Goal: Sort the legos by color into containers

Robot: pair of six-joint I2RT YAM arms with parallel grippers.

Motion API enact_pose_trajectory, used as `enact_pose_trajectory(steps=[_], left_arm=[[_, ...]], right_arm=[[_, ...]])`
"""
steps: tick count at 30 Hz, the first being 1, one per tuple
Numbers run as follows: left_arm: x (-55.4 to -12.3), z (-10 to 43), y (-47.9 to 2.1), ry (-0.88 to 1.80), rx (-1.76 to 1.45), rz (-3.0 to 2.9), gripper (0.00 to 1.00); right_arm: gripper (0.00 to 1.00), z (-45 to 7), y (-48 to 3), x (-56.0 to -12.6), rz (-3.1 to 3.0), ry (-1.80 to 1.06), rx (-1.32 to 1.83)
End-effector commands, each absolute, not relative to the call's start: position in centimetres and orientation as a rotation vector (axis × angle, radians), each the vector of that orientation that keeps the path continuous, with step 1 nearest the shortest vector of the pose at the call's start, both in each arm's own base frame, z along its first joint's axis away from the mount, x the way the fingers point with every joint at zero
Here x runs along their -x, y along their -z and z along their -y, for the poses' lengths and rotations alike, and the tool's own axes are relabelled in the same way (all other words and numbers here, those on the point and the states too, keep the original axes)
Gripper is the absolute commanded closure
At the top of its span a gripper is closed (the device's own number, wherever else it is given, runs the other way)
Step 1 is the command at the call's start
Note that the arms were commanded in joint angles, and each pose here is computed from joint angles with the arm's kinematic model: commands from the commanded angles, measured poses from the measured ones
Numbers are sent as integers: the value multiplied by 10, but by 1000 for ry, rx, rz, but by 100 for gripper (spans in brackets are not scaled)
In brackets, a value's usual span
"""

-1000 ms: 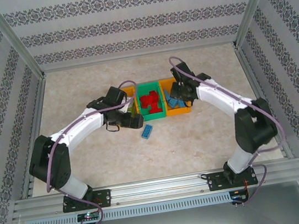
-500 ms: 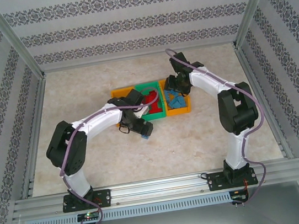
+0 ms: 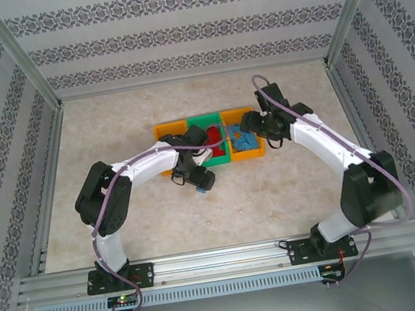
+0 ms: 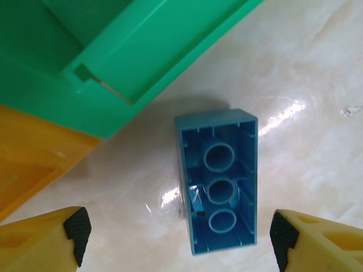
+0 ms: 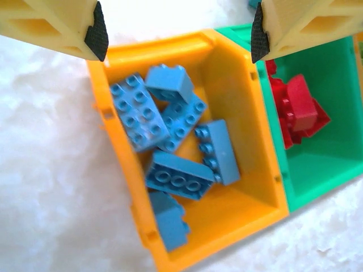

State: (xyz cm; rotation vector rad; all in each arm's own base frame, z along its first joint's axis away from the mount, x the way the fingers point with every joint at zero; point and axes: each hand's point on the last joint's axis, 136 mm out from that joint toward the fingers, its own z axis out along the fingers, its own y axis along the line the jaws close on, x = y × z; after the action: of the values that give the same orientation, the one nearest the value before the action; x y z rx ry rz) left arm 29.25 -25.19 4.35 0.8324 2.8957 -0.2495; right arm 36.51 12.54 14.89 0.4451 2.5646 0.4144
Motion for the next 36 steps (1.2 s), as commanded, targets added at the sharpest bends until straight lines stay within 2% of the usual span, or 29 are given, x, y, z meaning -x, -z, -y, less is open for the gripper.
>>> enact_pose_trajectory(steps=[1, 6, 10, 19, 23, 32, 36], left_arm=[[-285, 256, -38, 210, -886, -2915, 17], [-283, 261, -34, 192, -905, -2914, 18], [-282, 263, -27, 170, -898, -2931, 26], [-281, 262, -22, 118, -901, -2944, 61], [-281, 267, -37, 159, -897, -2915, 73], [-317, 316, -149, 432, -812, -2662, 76], [-338, 355, -167, 624, -789, -2644, 76]], right_arm=[[30, -107, -134, -344, -2568, -334, -512], [29, -92, -131, -325, -2551, -305, -562], [29, -83, -132, -318, -2531, -292, -595], [28, -67, -131, -306, -2518, -275, -635], [28, -62, -130, -300, -2504, -281, -658], [28, -57, -115, -280, -2516, -285, -693], [28, -58, -106, -272, -2517, -316, -724]])
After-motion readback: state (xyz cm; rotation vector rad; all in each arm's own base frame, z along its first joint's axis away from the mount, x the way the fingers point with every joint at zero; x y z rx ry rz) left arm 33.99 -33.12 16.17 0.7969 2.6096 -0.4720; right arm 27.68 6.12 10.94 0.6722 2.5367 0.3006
